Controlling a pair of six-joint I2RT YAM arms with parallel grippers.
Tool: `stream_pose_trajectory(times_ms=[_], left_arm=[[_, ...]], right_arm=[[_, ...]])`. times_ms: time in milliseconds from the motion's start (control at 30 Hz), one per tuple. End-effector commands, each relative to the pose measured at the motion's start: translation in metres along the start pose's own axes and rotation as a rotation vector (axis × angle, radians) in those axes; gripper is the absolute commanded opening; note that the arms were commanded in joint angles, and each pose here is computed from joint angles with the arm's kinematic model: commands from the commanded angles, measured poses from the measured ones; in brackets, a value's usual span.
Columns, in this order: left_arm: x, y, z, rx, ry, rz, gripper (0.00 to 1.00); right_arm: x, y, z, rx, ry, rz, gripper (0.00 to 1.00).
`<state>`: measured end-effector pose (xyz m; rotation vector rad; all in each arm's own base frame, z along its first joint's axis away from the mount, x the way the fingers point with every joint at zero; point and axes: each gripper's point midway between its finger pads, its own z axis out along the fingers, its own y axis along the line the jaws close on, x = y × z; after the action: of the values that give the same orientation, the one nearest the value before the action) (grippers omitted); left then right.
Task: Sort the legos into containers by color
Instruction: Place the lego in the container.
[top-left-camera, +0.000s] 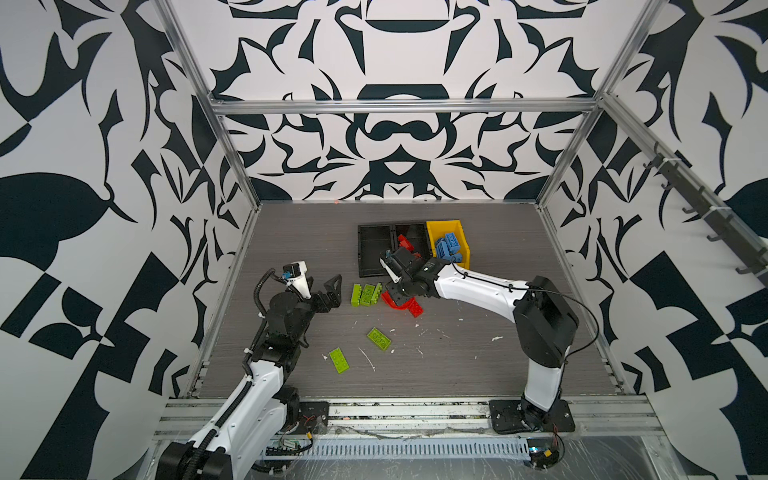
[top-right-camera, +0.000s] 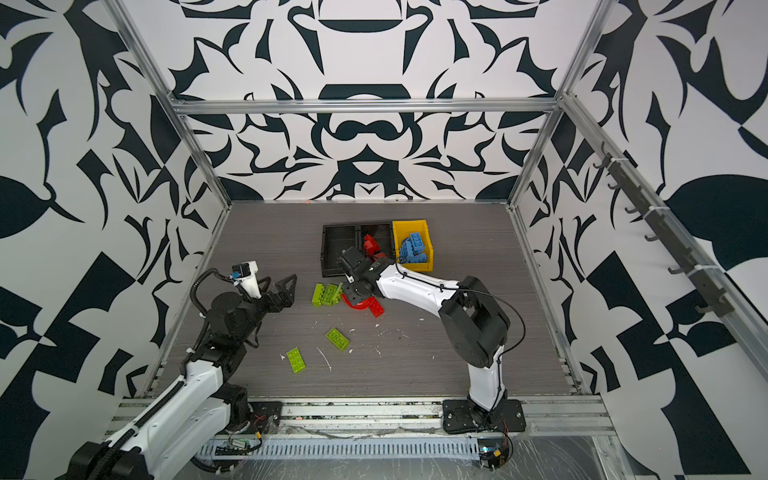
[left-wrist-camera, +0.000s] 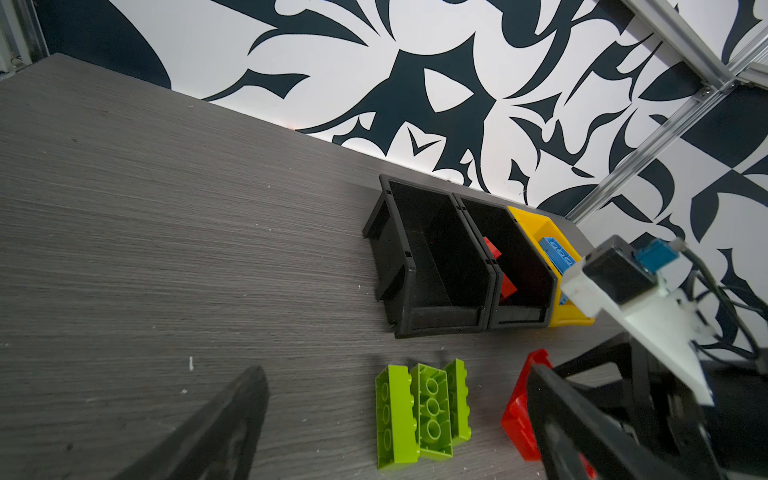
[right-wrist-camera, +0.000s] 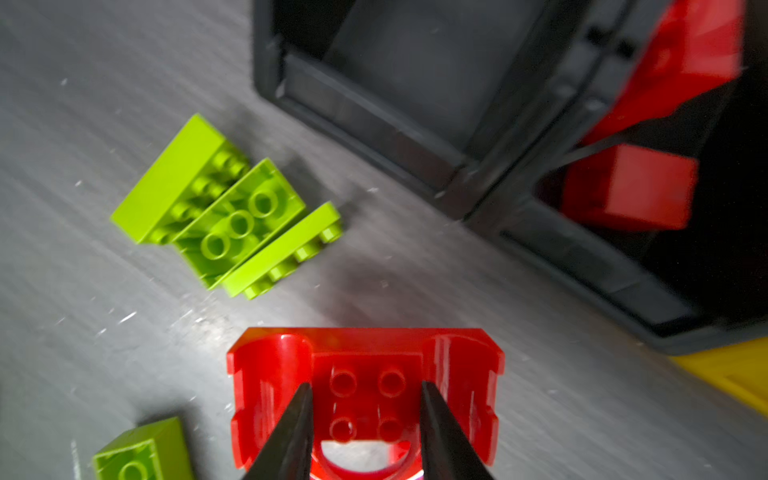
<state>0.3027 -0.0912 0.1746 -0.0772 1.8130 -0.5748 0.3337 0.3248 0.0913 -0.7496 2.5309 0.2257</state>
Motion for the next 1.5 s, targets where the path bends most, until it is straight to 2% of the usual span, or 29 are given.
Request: stream_pose_trajectory(times_ms=[0,367,667,1000,1067,1267,1467], left_arm=[[-0.002,-0.001,0.0,0.002,-0.01,0.006,0.99],[-0.003,-0.001,0.0,0.0,-0.011,0.008,1.0],[-0.003,0.0,-0.001,-0.002,-0.013,0.011,0.99],[-0.004,0.0,-0.001,-0.004,-0.015,0.013,0.99],[-0.004,0.0,-0.001,-0.005,-0.015,0.014,0.99],[-0.003,0.0,-0.001,-0.006,-0.013,0.014,0.99],[-0.003,-0.001,-0.001,-0.001,-0.013,0.013,0.99]], right_arm=[[-0.039,-0.02,-0.024,0.02,-0.104,0.012,0.35],[-0.086,-0.069,-0.039,0.051,-0.187,0.067,0.35],[-0.11,-0.107,-0.022,0.067,-0.219,0.124,0.35],[-0.127,-0.124,-0.002,0.066,-0.23,0.15,0.35],[-0.129,-0.125,-0.001,0.067,-0.23,0.152,0.37],[-0.133,-0.127,-0.004,0.076,-0.237,0.157,0.55],[-0.138,-0.123,-0.026,0.058,-0.253,0.148,0.56]])
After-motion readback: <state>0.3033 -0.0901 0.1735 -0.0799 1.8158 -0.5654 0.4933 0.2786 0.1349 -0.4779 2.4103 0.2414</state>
